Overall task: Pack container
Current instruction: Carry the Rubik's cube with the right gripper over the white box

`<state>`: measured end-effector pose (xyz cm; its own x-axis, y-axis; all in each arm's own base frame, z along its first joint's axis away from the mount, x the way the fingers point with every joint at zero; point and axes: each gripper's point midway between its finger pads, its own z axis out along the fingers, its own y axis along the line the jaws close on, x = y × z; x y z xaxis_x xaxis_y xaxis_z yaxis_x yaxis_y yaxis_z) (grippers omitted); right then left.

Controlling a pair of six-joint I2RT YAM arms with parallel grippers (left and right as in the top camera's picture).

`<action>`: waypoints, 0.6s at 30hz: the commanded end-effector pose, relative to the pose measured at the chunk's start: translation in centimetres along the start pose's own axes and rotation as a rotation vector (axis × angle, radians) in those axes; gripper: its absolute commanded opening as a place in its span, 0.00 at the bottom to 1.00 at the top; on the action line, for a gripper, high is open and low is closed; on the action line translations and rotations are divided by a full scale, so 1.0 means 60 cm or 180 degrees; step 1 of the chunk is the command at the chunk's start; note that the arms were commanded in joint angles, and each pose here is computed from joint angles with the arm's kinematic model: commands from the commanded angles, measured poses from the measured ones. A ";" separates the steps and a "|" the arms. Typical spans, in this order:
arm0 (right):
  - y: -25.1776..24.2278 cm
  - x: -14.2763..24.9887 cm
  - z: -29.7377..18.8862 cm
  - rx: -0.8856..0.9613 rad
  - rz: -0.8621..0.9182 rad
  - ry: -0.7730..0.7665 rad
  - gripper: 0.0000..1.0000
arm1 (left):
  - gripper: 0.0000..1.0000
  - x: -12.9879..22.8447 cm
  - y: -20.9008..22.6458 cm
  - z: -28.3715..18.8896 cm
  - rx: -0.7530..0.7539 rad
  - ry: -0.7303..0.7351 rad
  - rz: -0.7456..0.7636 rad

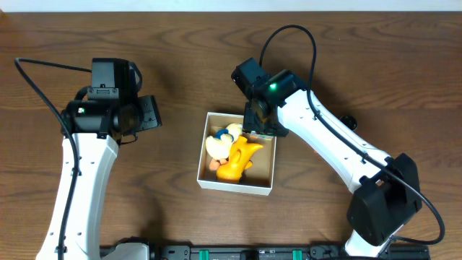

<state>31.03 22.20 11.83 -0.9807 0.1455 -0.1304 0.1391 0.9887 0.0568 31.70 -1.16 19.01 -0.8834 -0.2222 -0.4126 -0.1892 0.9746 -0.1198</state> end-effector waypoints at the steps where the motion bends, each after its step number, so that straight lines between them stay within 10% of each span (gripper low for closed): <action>1: -0.006 0.005 0.013 0.0064 -0.0030 0.0039 0.03 | 0.60 -0.009 0.002 -0.007 -0.0027 -0.0054 0.0028; 18: -0.037 -0.017 0.070 0.0340 0.0029 -0.0014 0.06 | 0.60 -0.009 0.002 -0.007 -0.0027 -0.0054 0.0029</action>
<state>31.50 21.54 9.82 -0.9796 0.1471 -0.1367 0.1457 0.9891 0.0199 31.68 -1.16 19.00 -0.8838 -0.2219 -0.4119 -0.1890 0.9747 -0.1195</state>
